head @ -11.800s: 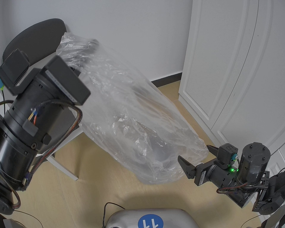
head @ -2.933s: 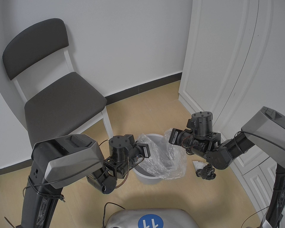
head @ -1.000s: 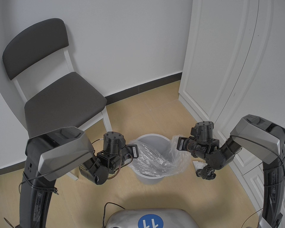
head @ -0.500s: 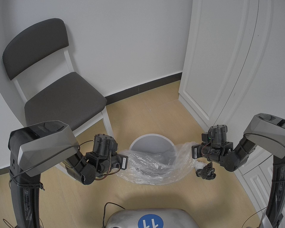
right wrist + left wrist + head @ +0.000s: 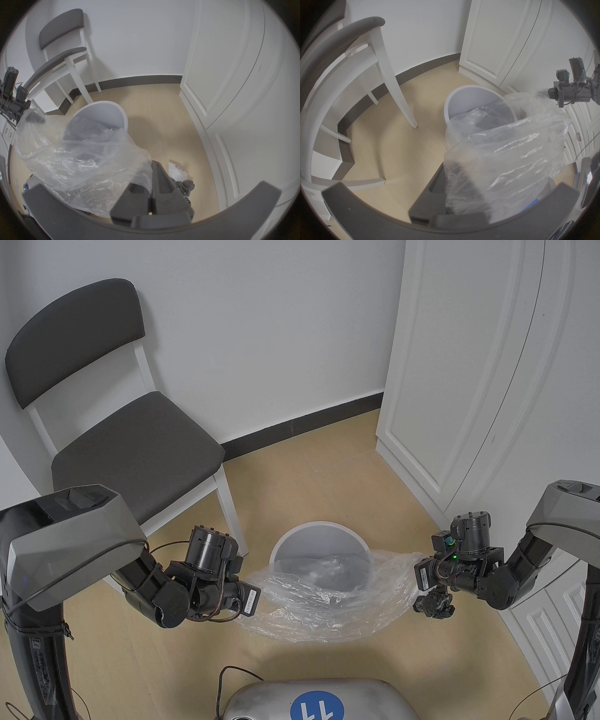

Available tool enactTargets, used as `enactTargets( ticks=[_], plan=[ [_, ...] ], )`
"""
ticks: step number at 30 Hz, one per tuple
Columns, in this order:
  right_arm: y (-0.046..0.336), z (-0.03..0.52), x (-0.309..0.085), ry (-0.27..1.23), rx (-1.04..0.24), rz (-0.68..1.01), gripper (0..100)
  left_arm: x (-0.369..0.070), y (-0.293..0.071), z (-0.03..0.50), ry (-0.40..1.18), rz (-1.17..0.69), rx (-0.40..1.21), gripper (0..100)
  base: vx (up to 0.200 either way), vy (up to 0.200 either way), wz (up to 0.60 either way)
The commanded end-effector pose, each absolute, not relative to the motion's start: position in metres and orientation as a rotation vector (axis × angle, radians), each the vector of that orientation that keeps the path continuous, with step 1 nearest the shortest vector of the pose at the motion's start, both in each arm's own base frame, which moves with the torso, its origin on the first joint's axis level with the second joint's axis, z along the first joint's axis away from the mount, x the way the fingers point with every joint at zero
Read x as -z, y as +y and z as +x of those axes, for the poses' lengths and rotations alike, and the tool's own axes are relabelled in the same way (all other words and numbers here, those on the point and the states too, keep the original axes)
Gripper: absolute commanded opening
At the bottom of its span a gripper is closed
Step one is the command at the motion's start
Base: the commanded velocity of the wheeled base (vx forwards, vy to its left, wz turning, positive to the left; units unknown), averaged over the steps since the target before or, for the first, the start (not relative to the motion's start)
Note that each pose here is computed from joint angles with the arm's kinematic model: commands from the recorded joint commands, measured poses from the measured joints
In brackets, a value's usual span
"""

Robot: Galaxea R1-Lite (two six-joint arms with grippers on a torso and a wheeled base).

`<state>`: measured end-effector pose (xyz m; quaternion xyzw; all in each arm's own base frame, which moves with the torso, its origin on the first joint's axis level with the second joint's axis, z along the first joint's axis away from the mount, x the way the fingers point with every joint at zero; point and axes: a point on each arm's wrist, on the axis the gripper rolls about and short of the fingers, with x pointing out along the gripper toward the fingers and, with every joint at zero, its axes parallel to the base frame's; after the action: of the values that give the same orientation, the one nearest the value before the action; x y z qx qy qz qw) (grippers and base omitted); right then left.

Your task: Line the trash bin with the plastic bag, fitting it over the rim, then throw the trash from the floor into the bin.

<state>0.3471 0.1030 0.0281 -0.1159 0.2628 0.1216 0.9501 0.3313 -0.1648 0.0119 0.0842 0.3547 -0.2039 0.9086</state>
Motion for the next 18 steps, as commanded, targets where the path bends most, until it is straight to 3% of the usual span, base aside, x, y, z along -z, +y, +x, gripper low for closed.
enactTargets(
  ticks=[1, 8, 18],
  plan=[
    [0.102, 0.342, -0.030, 0.537, -0.250, -0.244, 0, -0.017, -0.164, 0.329, 0.729, 0.175, 0.424, 0, 0.000, 0.000, 0.00],
    [0.097, 0.329, -0.037, 0.539, -0.275, -0.290, 0, -0.038, -0.158, 0.313, 0.803, 0.166, 0.497, 0, 0.000, 0.000, 0.00],
    [0.089, 0.319, -0.033, 0.576, -0.330, -0.364, 0, -0.029, -0.147, 0.303, 0.839, 0.279, 0.568, 0, 0.000, 0.000, 0.00]
  ],
)
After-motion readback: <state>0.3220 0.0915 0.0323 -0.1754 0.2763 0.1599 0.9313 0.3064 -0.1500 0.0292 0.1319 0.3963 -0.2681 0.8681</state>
